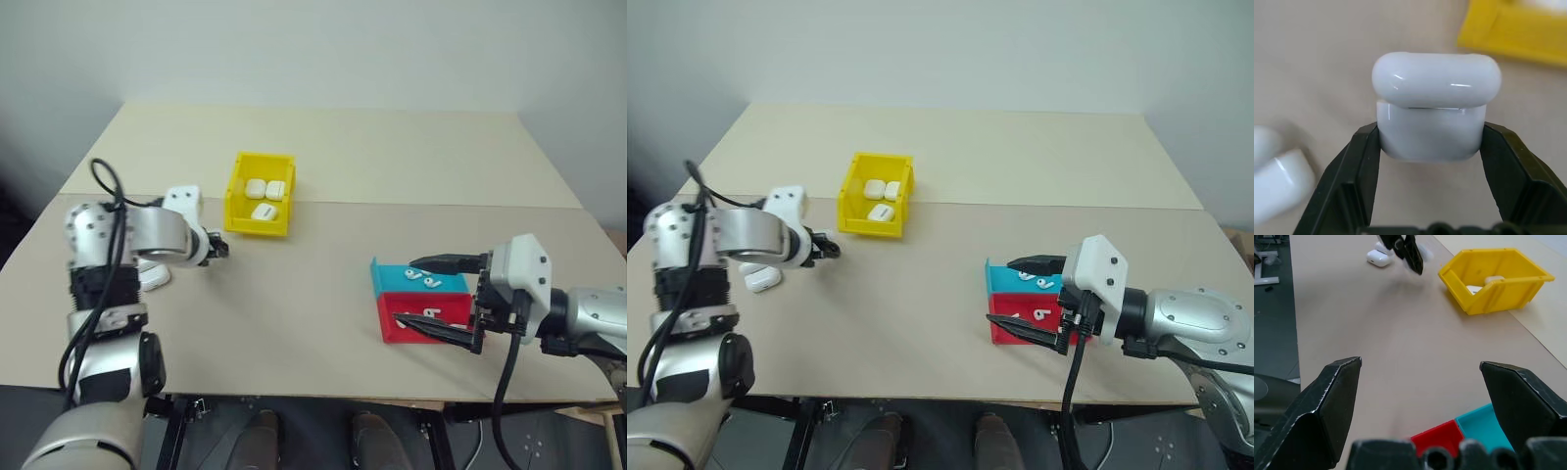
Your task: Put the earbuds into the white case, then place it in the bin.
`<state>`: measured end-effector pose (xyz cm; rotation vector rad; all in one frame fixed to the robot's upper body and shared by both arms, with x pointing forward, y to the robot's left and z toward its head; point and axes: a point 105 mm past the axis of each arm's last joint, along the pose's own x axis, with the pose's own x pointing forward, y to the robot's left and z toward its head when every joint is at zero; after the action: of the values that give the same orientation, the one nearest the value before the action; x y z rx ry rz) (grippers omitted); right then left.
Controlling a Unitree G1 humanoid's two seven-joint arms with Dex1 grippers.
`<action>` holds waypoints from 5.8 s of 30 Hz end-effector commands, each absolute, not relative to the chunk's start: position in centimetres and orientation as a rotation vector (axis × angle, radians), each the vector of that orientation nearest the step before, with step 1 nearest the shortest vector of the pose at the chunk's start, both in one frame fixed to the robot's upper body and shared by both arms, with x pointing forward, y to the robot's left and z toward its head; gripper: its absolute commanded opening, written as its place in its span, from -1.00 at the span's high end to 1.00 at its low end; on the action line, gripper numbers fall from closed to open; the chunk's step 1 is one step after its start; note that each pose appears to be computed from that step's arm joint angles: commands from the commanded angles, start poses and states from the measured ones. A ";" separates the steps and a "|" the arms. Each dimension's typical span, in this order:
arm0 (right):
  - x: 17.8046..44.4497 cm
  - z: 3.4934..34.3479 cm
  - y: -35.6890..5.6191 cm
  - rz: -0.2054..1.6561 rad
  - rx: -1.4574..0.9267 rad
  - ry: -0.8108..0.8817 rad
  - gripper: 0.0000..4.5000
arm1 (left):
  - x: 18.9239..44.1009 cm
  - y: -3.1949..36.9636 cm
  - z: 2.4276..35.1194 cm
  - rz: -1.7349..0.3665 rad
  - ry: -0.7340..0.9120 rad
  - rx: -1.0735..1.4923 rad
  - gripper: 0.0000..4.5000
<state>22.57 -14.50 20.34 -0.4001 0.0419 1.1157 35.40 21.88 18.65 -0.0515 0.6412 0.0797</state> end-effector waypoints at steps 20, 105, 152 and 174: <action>22.8 20.7 -15.0 1.099 -0.428 0.016 -1.00 | 30.0 13.0 28.5 -0.911 -0.387 -0.106 -0.23; 29.2 13.4 -14.2 1.573 -1.567 0.429 -0.04 | 24.4 6.6 25.8 -1.538 -0.536 -0.087 -0.23; 28.5 14.3 -13.7 1.480 -1.274 0.369 0.71 | 24.1 6.9 25.8 -1.500 -0.522 -0.057 -0.23; 23.0 30.8 -11.1 1.147 0.040 -0.388 0.71 | 25.3 6.0 25.9 -1.633 -0.490 -0.090 -0.23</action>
<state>24.05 -11.96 29.96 0.0365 -0.3482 1.1116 25.65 6.28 25.29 -0.1037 -0.4663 -1.6027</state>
